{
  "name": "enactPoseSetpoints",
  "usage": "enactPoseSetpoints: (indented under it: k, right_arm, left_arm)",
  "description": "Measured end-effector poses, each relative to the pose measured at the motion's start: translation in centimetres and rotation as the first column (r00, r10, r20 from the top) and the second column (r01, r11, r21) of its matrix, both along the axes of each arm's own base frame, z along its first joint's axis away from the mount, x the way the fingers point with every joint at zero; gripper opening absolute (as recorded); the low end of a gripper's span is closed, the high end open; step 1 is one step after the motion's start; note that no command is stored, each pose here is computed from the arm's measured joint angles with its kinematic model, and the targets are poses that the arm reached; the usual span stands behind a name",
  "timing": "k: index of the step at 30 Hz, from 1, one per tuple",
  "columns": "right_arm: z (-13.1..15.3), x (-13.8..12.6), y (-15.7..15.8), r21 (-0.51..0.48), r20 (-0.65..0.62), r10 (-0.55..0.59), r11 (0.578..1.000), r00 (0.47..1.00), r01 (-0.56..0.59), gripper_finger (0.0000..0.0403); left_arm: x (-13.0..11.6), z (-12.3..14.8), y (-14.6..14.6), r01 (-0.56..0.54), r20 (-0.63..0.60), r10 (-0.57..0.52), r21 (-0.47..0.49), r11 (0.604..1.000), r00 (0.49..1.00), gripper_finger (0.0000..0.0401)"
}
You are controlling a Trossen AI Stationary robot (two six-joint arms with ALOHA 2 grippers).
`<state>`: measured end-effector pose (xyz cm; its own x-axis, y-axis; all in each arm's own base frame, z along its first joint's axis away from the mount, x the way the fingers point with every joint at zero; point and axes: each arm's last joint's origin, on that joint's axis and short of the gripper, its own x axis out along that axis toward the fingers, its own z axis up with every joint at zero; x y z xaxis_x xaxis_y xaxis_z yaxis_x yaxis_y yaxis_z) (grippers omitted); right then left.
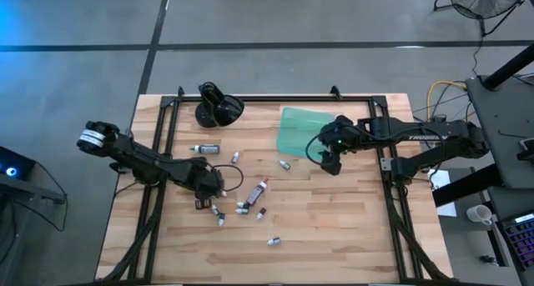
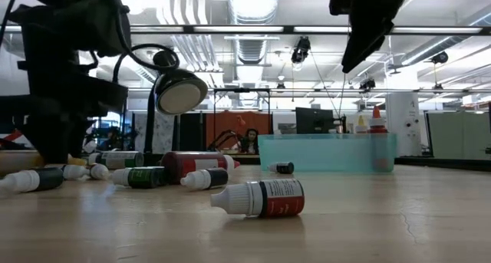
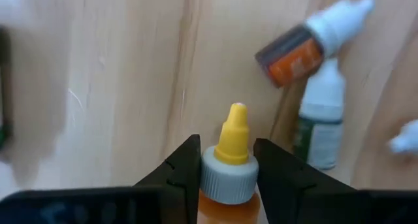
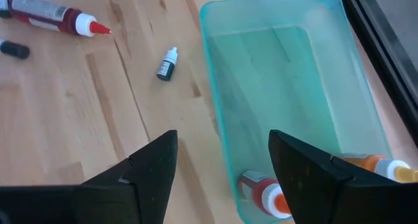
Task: Pick & Place food coloring
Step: Put the large yellow food coloring bottle into the green bin
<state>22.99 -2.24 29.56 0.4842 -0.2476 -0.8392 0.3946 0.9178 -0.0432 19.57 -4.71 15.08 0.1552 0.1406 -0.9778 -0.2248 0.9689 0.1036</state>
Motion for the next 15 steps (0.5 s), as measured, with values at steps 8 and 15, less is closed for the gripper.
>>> enactPoseSetpoints:
  k: [8,15]
  right_arm:
    - [0.2,0.3,0.0,0.033,0.048,-0.059,0.998,0.997,0.057,0.0232]
    - [0.5,0.7,0.0,0.046,0.115,-0.078,0.996,0.99,0.073,0.0233]
  left_arm:
    - [1.8,4.1,-0.2,-0.311,0.313,0.269,0.09,0.946,0.911,0.0094]
    - [1.0,8.7,-0.4,-0.679,0.813,0.375,0.035,0.733,0.446,0.0094]
